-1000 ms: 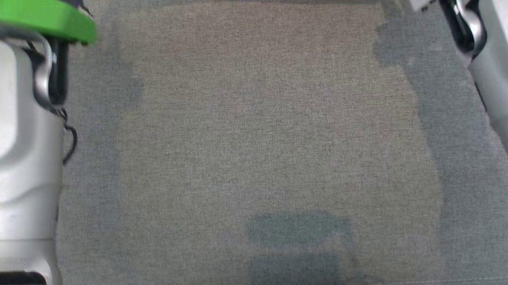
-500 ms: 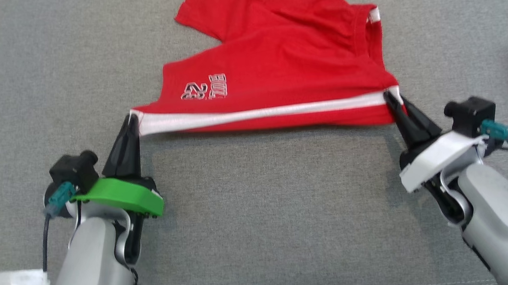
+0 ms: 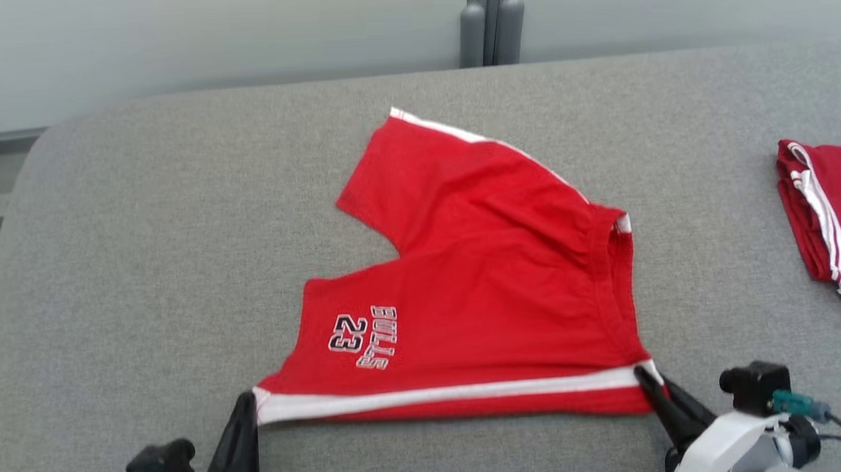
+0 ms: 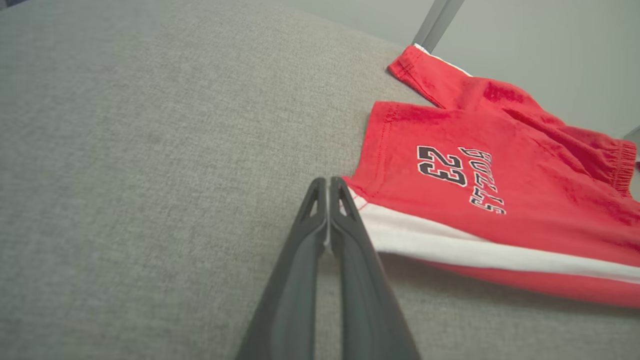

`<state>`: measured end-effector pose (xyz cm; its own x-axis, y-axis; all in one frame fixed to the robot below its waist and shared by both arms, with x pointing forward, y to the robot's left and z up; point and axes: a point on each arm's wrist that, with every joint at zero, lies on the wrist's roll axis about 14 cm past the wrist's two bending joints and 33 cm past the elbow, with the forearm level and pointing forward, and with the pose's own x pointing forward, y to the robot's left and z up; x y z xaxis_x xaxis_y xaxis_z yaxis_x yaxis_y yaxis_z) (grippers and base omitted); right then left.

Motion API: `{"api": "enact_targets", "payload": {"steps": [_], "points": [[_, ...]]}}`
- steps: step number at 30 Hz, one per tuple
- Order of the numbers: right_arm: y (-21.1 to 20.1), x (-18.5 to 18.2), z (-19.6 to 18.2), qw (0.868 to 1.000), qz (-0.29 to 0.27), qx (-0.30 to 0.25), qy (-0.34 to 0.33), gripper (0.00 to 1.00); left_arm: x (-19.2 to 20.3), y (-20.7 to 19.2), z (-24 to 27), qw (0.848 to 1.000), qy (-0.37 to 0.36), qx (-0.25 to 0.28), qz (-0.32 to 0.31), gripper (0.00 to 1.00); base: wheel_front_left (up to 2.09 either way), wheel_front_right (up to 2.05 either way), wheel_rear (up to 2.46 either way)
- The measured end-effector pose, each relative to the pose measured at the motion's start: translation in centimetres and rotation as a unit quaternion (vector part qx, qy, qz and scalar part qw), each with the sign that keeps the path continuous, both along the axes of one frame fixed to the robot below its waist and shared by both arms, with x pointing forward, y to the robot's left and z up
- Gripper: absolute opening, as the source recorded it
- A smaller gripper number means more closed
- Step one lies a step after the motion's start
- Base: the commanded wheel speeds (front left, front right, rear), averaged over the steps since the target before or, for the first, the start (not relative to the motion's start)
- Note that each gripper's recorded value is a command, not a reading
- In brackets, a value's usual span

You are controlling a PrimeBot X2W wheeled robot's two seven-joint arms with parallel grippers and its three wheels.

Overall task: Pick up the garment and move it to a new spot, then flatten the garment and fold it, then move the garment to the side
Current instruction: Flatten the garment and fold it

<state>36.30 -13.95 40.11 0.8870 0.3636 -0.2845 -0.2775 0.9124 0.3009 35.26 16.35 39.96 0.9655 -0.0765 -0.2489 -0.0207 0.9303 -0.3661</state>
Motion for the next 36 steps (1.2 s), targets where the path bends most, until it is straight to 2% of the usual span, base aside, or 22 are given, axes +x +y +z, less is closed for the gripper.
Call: {"api": "enact_targets", "payload": {"steps": [4,8,16,27,28,36], "points": [[0.6,-3.2,-0.6,1.000,0.013,0.003,0.017,0.00,-3.2,0.4,-0.8,1.000,0.015,-0.004,0.010,0.00,0.00,0.00,0.00],[0.6,-4.9,-0.5,1.000,0.021,0.004,0.020,0.00,-5.3,0.5,-1.0,1.000,0.019,-0.011,0.019,0.00,0.00,0.00,0.00],[1.2,-4.2,1.7,0.999,0.015,0.030,-0.013,0.00,-4.1,0.6,1.7,1.000,-0.029,0.003,0.009,0.00,0.00,0.00,0.00],[0.5,1.7,5.6,0.995,-0.028,0.069,-0.073,0.00,6.1,-1.5,8.0,0.990,-0.124,0.048,-0.057,0.00,0.00,0.00,0.00],[0.5,1.7,5.6,0.995,-0.028,0.069,-0.073,0.00,6.1,-1.5,8.0,0.990,-0.124,0.048,-0.057,0.00,0.00,0.00,0.00],[-1.3,6.2,5.1,0.990,-0.090,0.083,-0.074,0.00,13.8,-4.4,9.6,0.979,-0.145,0.090,-0.111,0.00,0.00,0.00,0.00]]}}
